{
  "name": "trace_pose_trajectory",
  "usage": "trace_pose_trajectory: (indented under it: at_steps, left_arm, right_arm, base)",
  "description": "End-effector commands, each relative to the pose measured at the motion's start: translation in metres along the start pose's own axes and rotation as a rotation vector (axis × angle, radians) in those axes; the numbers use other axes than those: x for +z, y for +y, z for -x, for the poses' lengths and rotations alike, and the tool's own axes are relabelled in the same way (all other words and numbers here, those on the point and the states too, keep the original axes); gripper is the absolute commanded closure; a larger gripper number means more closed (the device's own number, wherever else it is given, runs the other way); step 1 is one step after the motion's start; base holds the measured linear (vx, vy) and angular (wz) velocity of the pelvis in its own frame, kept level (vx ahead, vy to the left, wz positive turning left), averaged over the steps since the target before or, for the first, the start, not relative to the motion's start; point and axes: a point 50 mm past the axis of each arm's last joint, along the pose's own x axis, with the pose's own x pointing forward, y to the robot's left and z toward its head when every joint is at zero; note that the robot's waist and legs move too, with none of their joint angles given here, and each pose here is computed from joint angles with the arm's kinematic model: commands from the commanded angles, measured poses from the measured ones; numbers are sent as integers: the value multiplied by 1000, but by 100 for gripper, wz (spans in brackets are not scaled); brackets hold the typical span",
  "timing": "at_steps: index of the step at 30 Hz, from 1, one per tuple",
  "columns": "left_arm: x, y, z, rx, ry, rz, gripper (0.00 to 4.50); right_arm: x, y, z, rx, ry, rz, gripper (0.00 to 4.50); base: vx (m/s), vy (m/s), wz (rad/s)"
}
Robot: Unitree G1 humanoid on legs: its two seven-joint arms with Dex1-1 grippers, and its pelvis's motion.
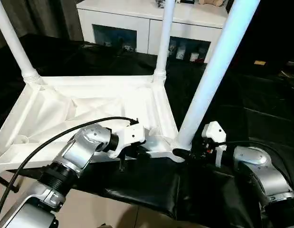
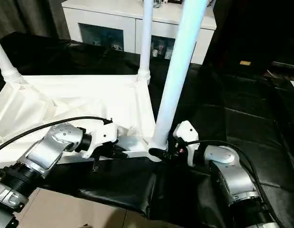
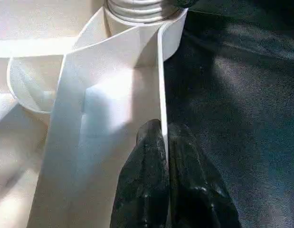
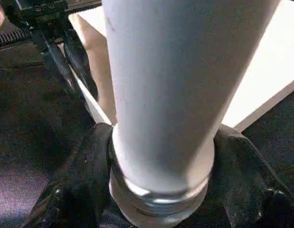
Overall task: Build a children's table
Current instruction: Rotate leg to tighten
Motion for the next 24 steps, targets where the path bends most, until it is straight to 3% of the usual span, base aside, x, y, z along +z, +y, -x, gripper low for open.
trace_pose_trajectory:
  at_steps: [1,4,5,7,8,12,16,18,21,22,24]
  left_arm:
    - [-4,-5,-3,-23,17,-7,450]
    - [-4,-2,-5,9,13,10,450]
    - [-1,9,-13,138,12,41,450]
    - [0,13,-18,186,12,67,450]
    - [9,21,-30,268,-22,120,450]
    - [29,29,-54,378,-60,223,450]
    - [52,34,-81,512,-86,293,450]
    - [55,34,-84,516,-89,287,450]
    - [62,31,-89,489,-104,256,450]
    - [61,31,-88,481,-99,250,450]
    - [59,32,-86,480,-93,236,450]
  right_arm:
    - [1,-1,-2,2,-1,11,181]
    - [-4,-6,-5,-73,13,-23,181]
    - [-16,-15,-14,-235,62,-76,181]
    - [-20,-18,-19,-300,77,-103,182]
    - [-25,-21,-32,-422,80,-171,183]
    - [-28,-25,-56,-667,87,-302,183]
    - [-23,-22,-87,-860,86,-429,183]
    - [-22,-21,-90,-867,88,-429,183]
    - [-13,-16,-101,-805,-5,-481,183]
    - [-9,-18,-99,-800,-55,-506,148]
    - [-4,-21,-95,-800,-97,-494,127]
  base:
    - [0,0,0]
    - [0,0,0]
    - [0,0,0]
    - [-26,-2,1]
    - [-57,1,0]
    - [-14,0,0]
    - [0,0,0]
    - [0,0,0]
    - [0,0,0]
    - [0,0,0]
    - [0,0,0]
